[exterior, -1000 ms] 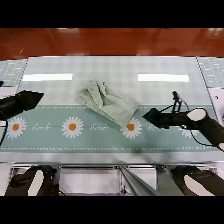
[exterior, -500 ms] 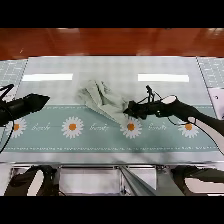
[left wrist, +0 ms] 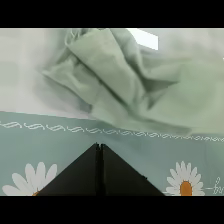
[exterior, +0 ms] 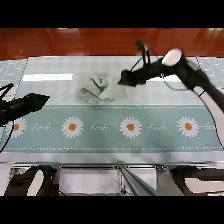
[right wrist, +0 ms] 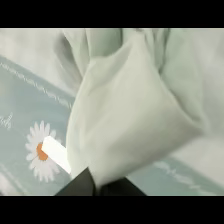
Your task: Fold the shirts.
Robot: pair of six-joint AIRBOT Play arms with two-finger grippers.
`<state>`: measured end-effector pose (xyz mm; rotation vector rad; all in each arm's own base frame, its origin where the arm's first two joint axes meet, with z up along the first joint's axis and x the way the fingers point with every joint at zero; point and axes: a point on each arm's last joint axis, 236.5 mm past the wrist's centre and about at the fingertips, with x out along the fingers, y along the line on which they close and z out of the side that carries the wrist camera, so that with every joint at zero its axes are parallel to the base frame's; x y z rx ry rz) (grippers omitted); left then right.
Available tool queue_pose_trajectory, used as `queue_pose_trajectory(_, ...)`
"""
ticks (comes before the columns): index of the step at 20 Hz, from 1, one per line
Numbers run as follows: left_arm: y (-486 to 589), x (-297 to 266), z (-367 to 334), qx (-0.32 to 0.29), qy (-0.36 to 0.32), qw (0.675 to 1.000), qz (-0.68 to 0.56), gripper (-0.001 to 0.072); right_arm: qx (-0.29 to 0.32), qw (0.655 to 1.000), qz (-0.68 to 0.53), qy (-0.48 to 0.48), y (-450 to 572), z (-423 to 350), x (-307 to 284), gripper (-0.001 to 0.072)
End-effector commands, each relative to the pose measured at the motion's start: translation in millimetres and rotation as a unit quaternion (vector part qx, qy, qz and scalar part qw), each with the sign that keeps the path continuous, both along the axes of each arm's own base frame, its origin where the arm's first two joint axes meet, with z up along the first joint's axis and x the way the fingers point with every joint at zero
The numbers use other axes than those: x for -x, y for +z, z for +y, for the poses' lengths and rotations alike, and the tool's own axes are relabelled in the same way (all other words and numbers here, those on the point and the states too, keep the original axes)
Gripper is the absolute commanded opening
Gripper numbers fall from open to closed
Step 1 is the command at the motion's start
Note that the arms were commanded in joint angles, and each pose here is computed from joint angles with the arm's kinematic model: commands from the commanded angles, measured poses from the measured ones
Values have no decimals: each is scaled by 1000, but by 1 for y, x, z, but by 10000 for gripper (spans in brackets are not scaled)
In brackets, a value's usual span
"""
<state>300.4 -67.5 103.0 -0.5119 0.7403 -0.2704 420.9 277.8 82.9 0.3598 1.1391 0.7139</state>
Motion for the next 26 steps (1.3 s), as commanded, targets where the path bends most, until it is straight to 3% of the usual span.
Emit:
queue_pose_trajectory(1,-1,0,0,0,0,1000,1,16,76,992,-96,-19,96,-44,-25,26)
queue_pose_trajectory(5,-1,0,0,0,-1,1000,1,16,63,984,-143,-84,169,-105,-36,26)
queue_pose_trajectory(9,-1,0,0,0,0,1000,1,16,53,975,-122,-175,189,-198,-34,26)
queue_pose_trajectory(16,1,-1,0,3,2,1000,0,16,-17,948,-57,-312,201,-336,-2,27)
queue_pose_trajectory(19,6,-6,3,6,13,1000,-14,16,37,932,1,-360,172,-385,37,26)
queue_pose_trajectory(22,17,-15,5,23,30,999,-37,16,140,905,96,-391,126,-431,100,25)
queue_pose_trajectory(26,23,-21,7,27,41,998,-51,16,174,844,201,-466,75,-463,185,25)
